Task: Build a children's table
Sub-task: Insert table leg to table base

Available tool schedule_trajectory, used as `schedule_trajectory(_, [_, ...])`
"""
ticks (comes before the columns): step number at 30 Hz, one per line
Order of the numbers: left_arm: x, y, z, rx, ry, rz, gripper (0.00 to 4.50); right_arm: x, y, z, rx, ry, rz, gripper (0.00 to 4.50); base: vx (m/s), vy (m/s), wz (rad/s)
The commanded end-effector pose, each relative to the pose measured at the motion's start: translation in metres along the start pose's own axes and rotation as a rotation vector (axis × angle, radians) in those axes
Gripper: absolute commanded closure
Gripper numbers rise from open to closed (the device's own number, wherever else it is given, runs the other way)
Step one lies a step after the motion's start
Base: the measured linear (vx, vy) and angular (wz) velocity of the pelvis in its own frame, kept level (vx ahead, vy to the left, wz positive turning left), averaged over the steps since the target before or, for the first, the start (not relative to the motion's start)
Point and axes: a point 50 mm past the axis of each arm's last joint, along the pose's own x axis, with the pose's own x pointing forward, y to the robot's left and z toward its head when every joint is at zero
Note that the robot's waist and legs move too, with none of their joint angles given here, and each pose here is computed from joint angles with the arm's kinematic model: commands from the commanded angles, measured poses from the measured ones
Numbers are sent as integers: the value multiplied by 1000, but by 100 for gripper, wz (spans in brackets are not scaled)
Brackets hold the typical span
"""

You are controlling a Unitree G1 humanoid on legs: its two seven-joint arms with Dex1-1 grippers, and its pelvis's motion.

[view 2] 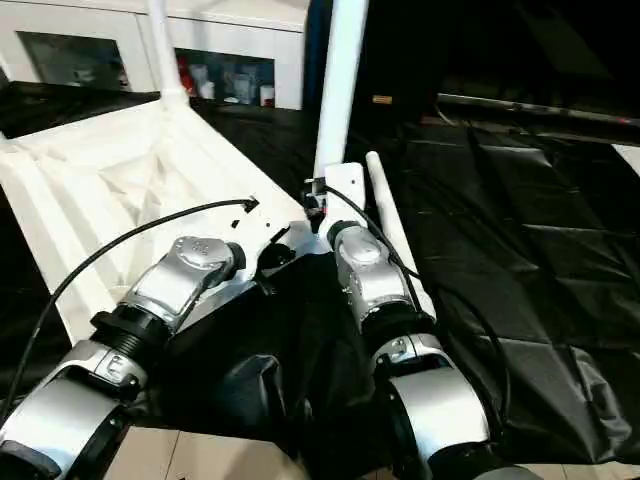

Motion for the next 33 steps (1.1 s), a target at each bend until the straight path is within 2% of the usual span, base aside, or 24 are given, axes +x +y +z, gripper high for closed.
schedule_trajectory(1, [-1, 0, 8, 19, -24, 6, 450, -18, 14, -73, -10, 336, 72, 264, 0, 0, 0])
schedule_trajectory(14, [-1, 1, 9, 25, -23, -3, 450, -18, 13, -73, -1, 331, 90, 264, 0, 0, 0])
schedule_trajectory(15, [-1, 2, 9, 26, -22, -4, 450, -17, 14, -73, 6, 326, 101, 229, 0, 0, 0])
schedule_trajectory(17, [-2, 2, 9, 26, -23, -5, 450, -17, 15, -71, 21, 314, 105, 229, 0, 0, 0])
schedule_trajectory(18, [-2, 2, 10, 27, -23, -5, 450, -17, 15, -70, 25, 312, 105, 189, 0, 0, 0])
schedule_trajectory(20, [-2, 2, 10, 27, -24, -5, 450, -16, 15, -69, 30, 305, 104, 187, 0, 0, 0])
schedule_trajectory(23, [-2, 3, 11, 30, -26, -7, 450, -13, 13, -61, 44, 269, 109, 146, 0, 0, 0])
schedule_trajectory(28, [-2, 3, 12, 33, -28, -12, 450, -12, 12, -56, 46, 236, 120, 105, 0, 0, 0])
schedule_trajectory(33, [-3, 3, 13, 42, -34, -24, 450, -10, 7, -43, 32, 166, 138, 60, 0, 0, 0])
